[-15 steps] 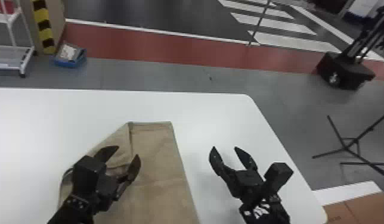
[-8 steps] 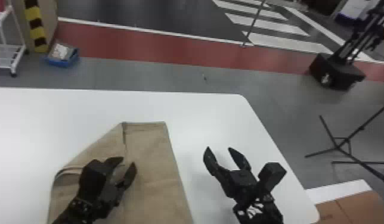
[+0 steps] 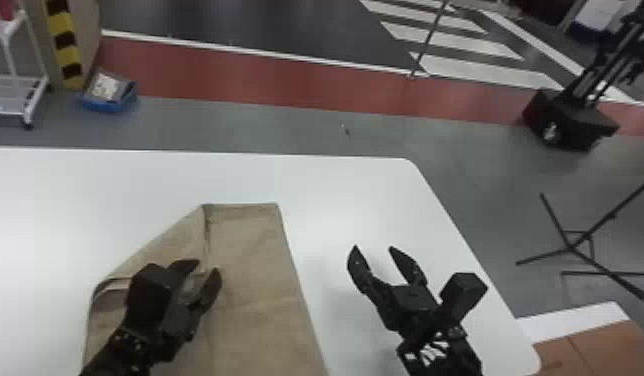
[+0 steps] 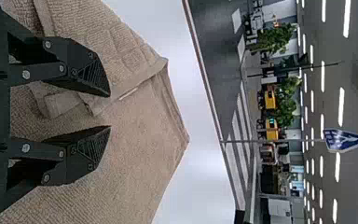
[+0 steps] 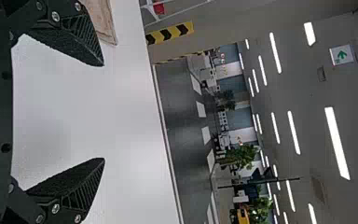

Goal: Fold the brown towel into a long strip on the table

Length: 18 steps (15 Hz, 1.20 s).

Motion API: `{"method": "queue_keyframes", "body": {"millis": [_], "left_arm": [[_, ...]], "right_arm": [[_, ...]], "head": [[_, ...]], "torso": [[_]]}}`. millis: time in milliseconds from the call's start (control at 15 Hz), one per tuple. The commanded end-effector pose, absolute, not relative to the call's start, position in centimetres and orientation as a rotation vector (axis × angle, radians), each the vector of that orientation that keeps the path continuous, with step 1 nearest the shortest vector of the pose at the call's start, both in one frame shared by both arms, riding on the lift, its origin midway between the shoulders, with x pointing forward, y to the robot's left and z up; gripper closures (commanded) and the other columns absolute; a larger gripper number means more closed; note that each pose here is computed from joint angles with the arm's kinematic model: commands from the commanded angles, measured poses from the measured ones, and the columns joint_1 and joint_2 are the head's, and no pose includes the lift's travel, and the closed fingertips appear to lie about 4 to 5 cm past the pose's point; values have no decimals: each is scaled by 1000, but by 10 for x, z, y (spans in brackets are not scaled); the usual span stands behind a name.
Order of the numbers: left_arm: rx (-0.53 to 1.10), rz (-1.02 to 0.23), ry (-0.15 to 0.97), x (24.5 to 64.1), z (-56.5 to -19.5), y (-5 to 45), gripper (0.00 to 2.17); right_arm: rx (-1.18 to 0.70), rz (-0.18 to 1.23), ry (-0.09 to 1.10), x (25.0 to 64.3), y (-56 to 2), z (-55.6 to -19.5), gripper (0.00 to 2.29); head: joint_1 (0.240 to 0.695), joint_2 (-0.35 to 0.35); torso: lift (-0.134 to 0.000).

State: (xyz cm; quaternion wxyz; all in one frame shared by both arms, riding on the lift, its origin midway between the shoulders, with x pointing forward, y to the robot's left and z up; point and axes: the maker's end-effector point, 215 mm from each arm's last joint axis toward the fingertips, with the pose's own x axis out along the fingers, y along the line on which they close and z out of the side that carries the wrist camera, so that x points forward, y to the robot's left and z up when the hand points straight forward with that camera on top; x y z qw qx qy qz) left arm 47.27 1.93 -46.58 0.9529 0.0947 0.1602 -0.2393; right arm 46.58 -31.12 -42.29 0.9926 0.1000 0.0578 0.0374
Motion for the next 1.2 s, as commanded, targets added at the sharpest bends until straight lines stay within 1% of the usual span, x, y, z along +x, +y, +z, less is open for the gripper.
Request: {"method": "queue_keyframes", "body": {"millis": [0,133,200,267,733,867,1000,1133], "left_arm": [[202,-486,342,472,-471,21,758],[204,-487,343,472,-471,22,758],[203,-487,342,472,-470,21,917],[202,-481,335,473,-467,22,1028],[172,-478,292,477,-440,24,1028],[158,-468,263,478,-423,26,1028],[147,-444,223,484,-401,32,1028],[147,-433,215,490,-397,38,1028]], "right_arm": [[200,78,112,466,-310,-422,171],[203,78,115,466,-310,-422,171],[202,78,114,466,-310,-422,171],[203,80,112,467,-309,-421,174],[203,81,113,467,-308,-421,171],[206,93,112,466,-301,-421,171],[209,118,105,468,-287,-417,171],[220,168,97,468,-256,-407,174]], "head": [[695,-335],[695,-333],[695,-333],[695,-332],[695,-329],[695,-327],[695,-318],[695,-301]], "torso": [[-123],[-123],[-123],[-123],[-123],[-123],[-123],[-123]]}}
